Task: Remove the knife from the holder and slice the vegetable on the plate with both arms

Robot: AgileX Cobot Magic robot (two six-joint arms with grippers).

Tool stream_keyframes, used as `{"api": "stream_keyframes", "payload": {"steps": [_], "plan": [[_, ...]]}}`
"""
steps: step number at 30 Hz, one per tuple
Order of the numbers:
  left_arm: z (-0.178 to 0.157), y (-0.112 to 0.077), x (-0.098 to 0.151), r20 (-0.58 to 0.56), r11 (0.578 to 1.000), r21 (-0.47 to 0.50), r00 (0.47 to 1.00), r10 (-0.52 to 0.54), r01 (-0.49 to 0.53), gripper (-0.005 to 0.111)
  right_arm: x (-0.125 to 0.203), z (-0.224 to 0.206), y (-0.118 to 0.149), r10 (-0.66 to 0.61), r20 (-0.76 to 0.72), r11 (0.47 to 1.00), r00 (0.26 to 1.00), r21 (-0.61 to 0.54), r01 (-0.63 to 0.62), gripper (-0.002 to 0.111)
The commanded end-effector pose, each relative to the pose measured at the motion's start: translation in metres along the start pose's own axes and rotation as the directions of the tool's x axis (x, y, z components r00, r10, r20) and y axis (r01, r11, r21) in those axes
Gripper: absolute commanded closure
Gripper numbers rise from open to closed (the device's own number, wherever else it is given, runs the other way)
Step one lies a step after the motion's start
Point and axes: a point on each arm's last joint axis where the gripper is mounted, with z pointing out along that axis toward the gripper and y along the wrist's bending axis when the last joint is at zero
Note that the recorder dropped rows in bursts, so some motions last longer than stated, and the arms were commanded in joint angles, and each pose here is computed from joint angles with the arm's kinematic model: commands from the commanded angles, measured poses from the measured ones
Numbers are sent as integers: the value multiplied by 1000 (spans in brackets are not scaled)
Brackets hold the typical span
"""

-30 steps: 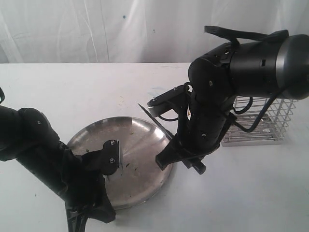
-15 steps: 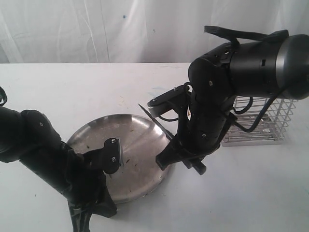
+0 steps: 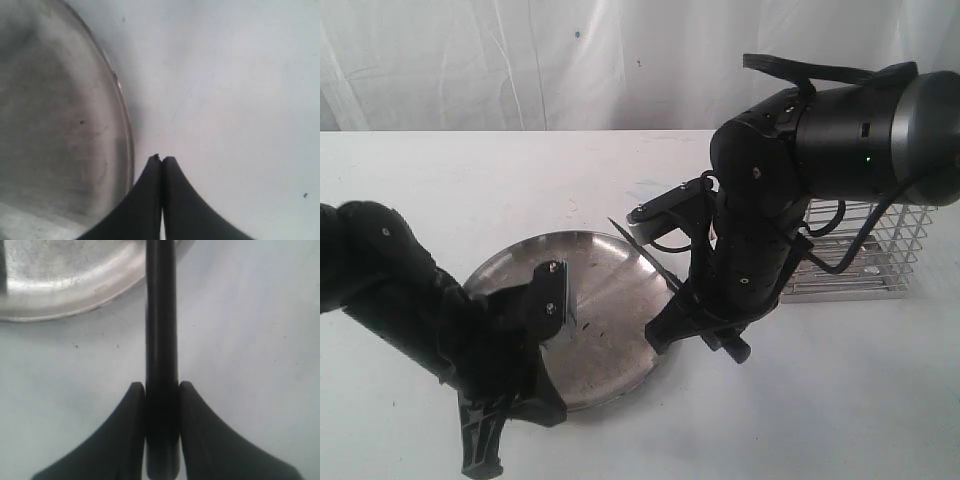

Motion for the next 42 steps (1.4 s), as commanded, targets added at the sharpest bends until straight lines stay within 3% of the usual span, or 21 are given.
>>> {"api": "stream_keyframes", "payload": {"steps": [1, 4, 7, 9, 10, 12, 13, 15, 16, 17, 19, 21, 23, 32, 42], "plan": [[-39, -3, -20, 65, 994, -109, 998, 10, -3, 106, 2, -5, -1, 15, -12, 1000, 1000, -6, -15, 108], [-60, 3, -25, 89, 957, -289, 996, -1, 27, 106, 7, -6, 4, 6, -67, 998, 998, -60, -10, 108], [-74, 16, -28, 142, 884, -460, 990, -22, 85, 106, 8, -6, 12, -4, -84, 992, 996, -124, -6, 108], [-80, 26, -30, 180, 815, -569, 984, -7, 110, 106, 7, -7, 18, -8, -66, 992, 998, -130, 0, 108], [-85, 36, -32, 206, 736, -665, 979, 13, 130, 106, 4, -7, 29, -4, -40, 989, 999, -148, -2, 108], [-89, 52, -27, 236, 637, -749, 972, 0, 182, 106, -3, -3, 43, 1, -7, 987, 1000, -160, -2, 108], [-87, 59, -21, 254, 612, -758, 966, -41, 225, 106, -6, -1, 46, 16, -4, 987, 1000, -161, -16, 108], [-76, 72, 1, 263, 632, -706, 947, -185, 319, 106, -13, 6, 49, 96, -10, 981, 995, -171, -96, 108], [-65, 80, 15, 300, 643, -621, 894, -333, 448, 106, -17, 7, 52, 136, 15, 969, 991, -208, -130, 108], [-58, 86, 23, 332, 637, -497, 807, -488, 589, 107, -19, 6, 56, 166, 33, 957, 986, -248, -153, 108], [-51, 98, 15, 291, 682, -338, 761, -579, 648, 107, -19, 7, 60, 176, 18, 949, 984, -268, -165, 108], [-52, 104, 2, 294, 704, -246, 743, -601, 666, 107, -16, 13, 61, 168, -28, 950, 985, -261, -170, 108], [-58, 106, -8, 337, 696, -198, 714, -613, 691, 107, -15, 17, 62, 166, -51, 951, 985, -257, -173, 108], [-58, 106, -10, 337, 726, -198, 741, -581, 659, 107, -15, 21, 68, 84, -60, 942, 995, -322, -99, 108], [-57, 104, -10, 321, 746, -186, 757, -569, 639, 107, -17, 24, 68, 119, -45, 942, 992, -312, -127, 108]]}}
